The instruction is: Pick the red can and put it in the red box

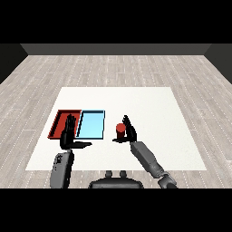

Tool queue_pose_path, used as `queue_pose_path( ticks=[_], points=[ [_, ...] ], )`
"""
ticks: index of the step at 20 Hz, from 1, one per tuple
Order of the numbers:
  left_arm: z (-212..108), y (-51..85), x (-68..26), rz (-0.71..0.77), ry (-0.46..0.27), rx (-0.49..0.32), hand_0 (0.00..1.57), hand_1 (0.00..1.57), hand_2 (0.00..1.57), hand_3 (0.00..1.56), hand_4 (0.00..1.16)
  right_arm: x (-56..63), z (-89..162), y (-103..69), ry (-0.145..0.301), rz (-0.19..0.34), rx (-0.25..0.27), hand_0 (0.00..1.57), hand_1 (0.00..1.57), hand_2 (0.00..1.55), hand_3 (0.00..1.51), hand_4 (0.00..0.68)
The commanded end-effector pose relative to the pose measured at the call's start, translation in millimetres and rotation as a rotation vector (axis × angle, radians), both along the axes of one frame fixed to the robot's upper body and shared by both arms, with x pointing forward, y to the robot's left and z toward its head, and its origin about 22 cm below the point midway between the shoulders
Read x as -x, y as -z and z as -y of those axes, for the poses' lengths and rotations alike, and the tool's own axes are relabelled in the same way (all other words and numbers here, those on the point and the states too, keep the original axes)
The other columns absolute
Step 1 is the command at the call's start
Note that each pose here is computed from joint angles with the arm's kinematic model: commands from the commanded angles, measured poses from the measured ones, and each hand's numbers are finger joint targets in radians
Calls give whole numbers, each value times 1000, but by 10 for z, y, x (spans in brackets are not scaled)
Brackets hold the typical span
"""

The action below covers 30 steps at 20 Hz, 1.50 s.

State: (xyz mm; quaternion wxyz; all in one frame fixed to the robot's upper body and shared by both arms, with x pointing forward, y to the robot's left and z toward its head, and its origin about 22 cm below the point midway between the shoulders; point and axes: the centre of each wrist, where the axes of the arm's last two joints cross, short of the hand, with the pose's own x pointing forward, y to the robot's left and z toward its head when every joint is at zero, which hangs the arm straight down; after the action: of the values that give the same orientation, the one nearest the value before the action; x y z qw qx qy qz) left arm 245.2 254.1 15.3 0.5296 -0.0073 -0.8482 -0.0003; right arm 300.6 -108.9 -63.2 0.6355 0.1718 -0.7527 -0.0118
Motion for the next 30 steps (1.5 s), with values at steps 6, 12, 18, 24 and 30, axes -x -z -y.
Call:
queue_pose_path(
  ticks=[6,12,18,24,30],
  points=[
    [-156,-39,33,10,-8,-7,0,0,0,0,0,-227,-123,-211,-29,-7,7,0,0,0,0,0],
    [-46,-80,-127,-4,-3,-4,0,0,0,0,0,-24,-81,70,50,-30,75,0,0,0,0,0],
    [-99,41,50,-10,-10,0,0,0,0,0,0,-242,-22,-33,173,-109,143,1566,1566,1525,1475,582],
    [-29,-3,-62,2,5,11,0,0,0,0,0,-360,-141,-165,166,-184,225,1571,1571,1489,1437,566],
    [-51,-27,-134,7,-17,-12,0,0,0,0,0,-107,-284,-46,182,-198,250,1571,1571,1488,1433,575]
  ],
)
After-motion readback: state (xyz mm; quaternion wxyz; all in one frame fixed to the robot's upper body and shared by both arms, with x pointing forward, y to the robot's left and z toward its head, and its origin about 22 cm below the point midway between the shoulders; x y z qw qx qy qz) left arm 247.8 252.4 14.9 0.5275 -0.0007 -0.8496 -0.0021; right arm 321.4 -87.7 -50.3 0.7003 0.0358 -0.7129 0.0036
